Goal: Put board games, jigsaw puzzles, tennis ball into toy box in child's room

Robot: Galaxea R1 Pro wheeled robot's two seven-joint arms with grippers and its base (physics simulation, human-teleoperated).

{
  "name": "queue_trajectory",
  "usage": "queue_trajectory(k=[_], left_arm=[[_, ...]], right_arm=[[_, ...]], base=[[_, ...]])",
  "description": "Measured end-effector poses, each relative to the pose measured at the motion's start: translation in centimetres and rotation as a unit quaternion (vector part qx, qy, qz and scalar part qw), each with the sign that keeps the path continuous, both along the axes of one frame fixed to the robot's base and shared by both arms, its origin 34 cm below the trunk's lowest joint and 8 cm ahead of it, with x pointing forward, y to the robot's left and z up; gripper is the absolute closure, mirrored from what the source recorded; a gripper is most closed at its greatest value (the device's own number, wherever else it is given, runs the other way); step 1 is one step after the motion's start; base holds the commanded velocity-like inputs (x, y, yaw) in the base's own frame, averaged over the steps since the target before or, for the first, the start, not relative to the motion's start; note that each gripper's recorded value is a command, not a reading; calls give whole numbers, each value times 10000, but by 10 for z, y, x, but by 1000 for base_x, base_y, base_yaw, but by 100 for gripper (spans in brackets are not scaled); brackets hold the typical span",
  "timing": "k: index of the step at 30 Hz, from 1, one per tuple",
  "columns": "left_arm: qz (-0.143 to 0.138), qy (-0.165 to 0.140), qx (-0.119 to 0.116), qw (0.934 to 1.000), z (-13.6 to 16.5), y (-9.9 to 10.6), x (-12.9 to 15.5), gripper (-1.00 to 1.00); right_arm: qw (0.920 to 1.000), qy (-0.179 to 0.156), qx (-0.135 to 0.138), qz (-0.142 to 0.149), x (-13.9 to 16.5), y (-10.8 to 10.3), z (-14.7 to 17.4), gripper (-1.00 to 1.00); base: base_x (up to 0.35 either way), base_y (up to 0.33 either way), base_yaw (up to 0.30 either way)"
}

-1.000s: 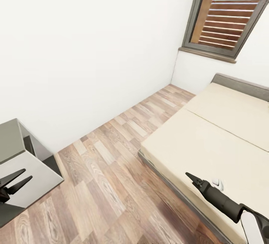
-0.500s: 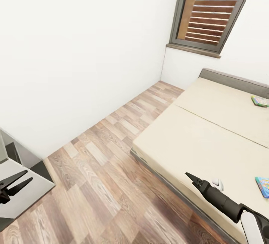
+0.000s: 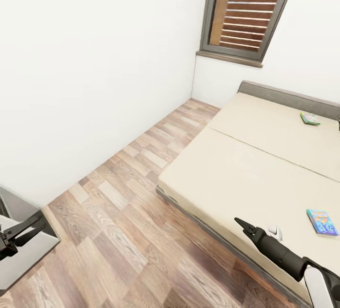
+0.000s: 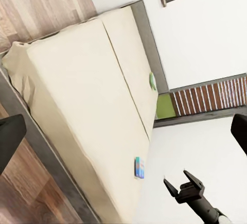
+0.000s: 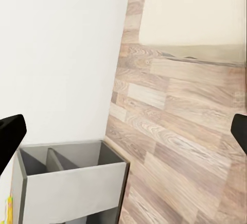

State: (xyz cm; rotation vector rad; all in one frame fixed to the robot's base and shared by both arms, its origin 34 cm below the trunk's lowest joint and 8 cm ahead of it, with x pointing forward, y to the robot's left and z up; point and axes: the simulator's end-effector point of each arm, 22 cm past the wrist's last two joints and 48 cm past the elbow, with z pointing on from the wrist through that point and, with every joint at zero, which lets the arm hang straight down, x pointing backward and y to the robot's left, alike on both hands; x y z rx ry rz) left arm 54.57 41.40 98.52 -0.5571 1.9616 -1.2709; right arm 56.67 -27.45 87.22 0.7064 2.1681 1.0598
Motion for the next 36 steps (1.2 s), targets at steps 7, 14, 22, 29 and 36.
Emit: queue_trajectory(k=[7,14,22,29,36], left_arm=[[2,18,18,10000,-3,0,0,-100],[3,43,19,10000,-5,0,0,-100],[2,56,19,10000,-7,0,0,-100],[2,55,20,10000,-6,0,0,-100],[-2,23,16,10000,-4,0,0,-100]], right_arm=[[10000,35,1,1,-1,0,-3,-100],[10000,61,-1,3,-2,0,-6,-100],[10000,69,-5,2,-2,0,-7,-100],[10000,63,-10,2,-2,0,-6,-100],[9998,-139,-134,-78,5,-5,-1,-100]], base=[[0,0,-178],[0,0,-191],[0,0,-249],[0,0,-274],[0,0,-203]])
